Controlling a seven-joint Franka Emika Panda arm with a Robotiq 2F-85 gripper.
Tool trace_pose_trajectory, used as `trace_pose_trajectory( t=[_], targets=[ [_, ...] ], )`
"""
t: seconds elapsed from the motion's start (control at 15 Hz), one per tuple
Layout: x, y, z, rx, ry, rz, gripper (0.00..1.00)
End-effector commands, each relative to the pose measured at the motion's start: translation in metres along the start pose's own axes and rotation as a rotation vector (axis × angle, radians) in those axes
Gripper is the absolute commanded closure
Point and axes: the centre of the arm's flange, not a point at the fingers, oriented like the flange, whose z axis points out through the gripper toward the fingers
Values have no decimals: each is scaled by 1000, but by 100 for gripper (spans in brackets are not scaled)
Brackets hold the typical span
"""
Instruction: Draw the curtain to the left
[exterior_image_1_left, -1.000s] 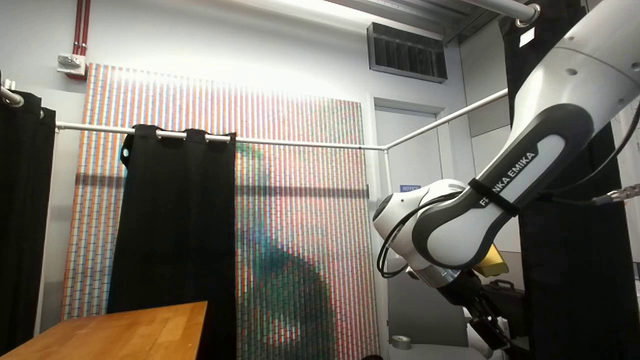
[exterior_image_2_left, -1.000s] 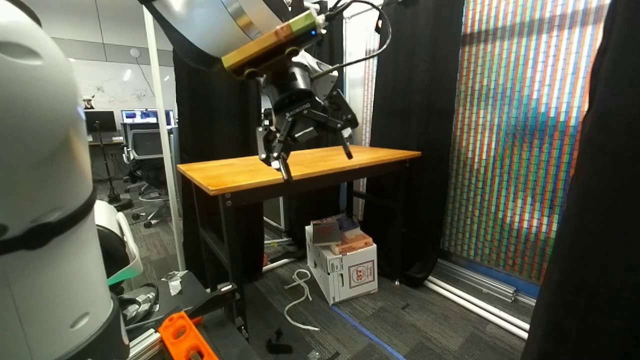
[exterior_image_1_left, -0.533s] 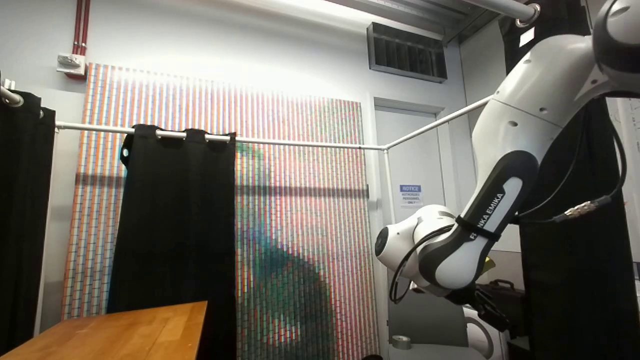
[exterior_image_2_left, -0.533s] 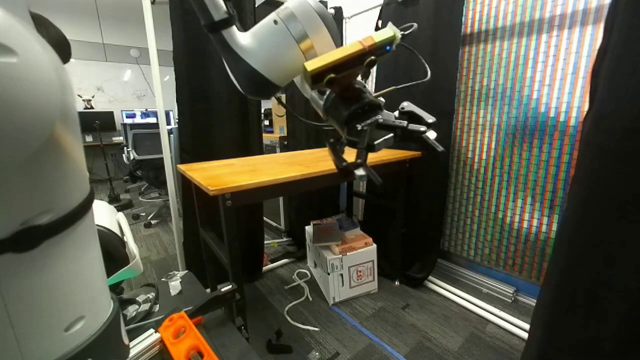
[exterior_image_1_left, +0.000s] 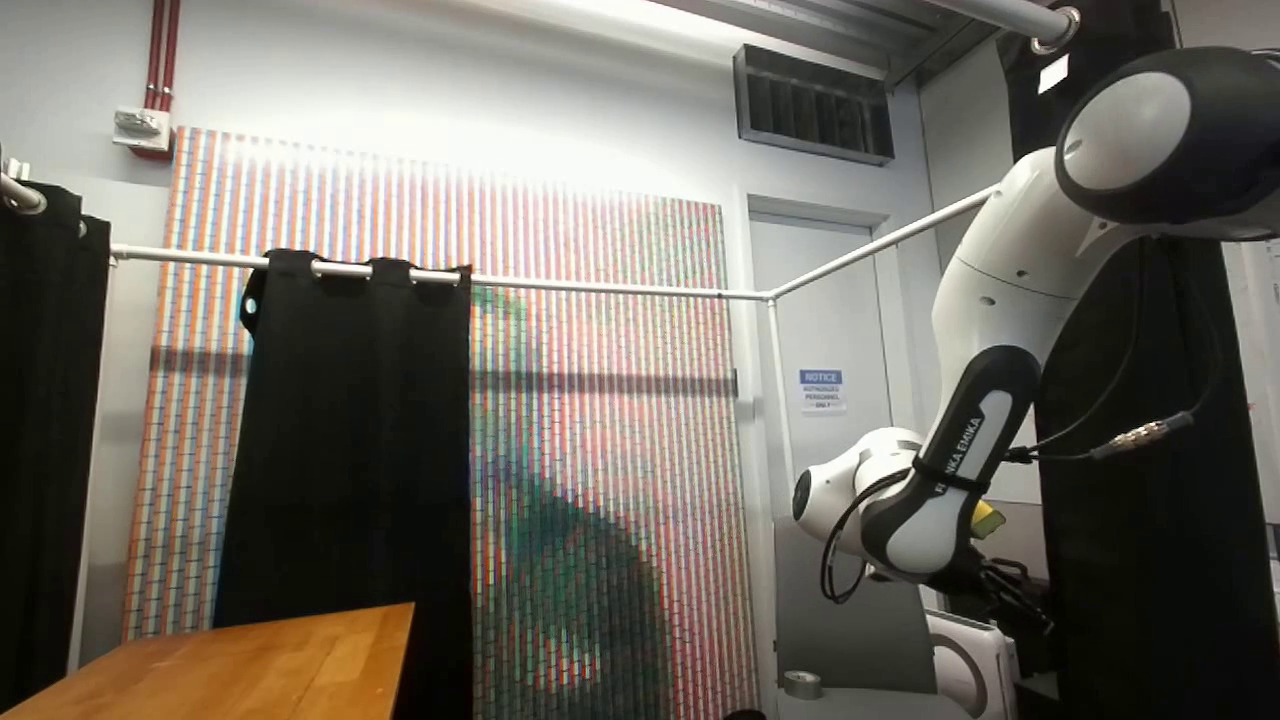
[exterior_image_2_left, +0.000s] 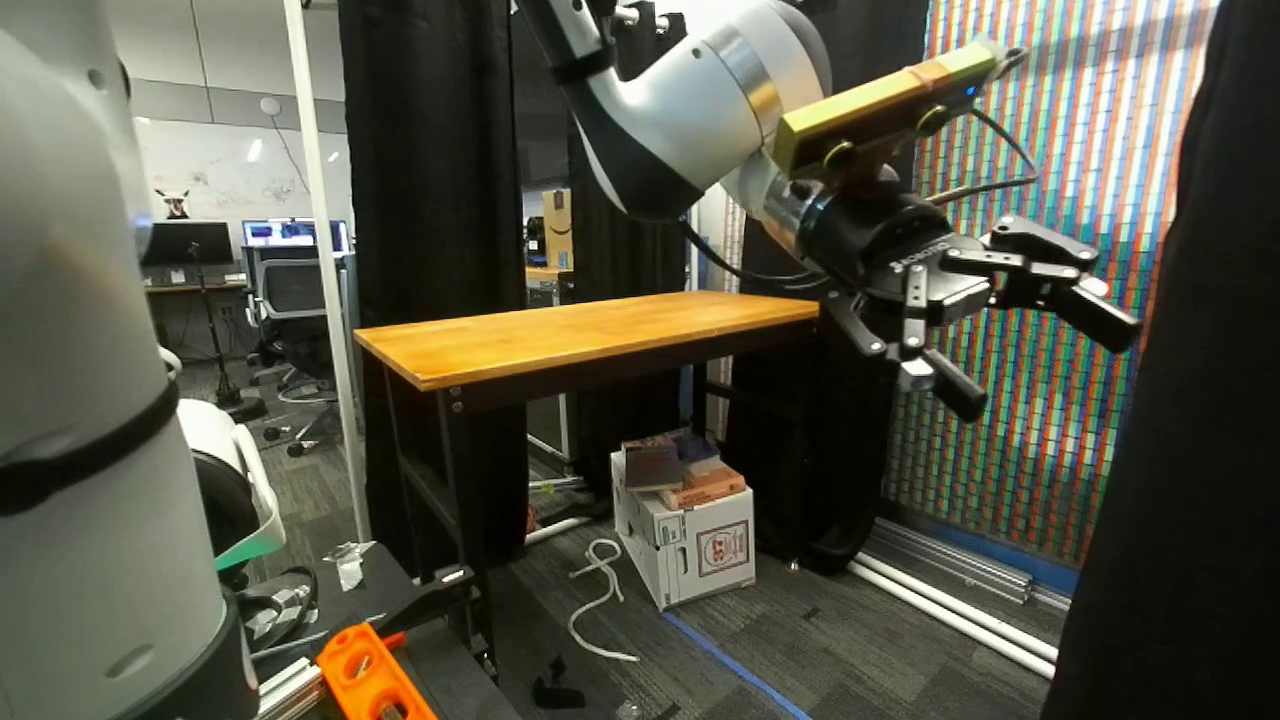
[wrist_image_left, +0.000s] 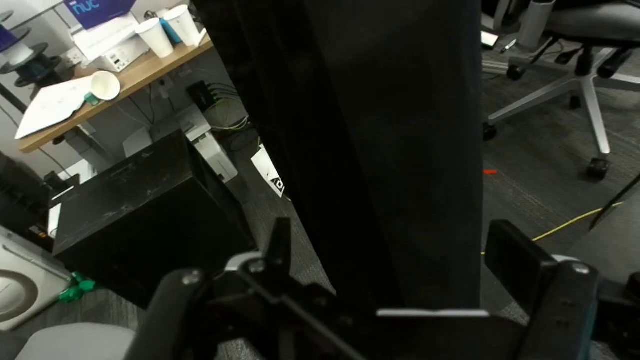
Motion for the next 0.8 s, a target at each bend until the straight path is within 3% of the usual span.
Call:
trace_pose_trajectory(
  t=[0.0,0.13,0.2,0.33,0.73],
  targets=[
    [-6,38,28,56,-8,15,0],
    [-11,45,40,82,-10,27,0],
    [-14,46,43,89,-10,30,25],
    [-16,49,45,97,-13,38,34],
    [-17,51,43,102,-9,46,80]
  ],
)
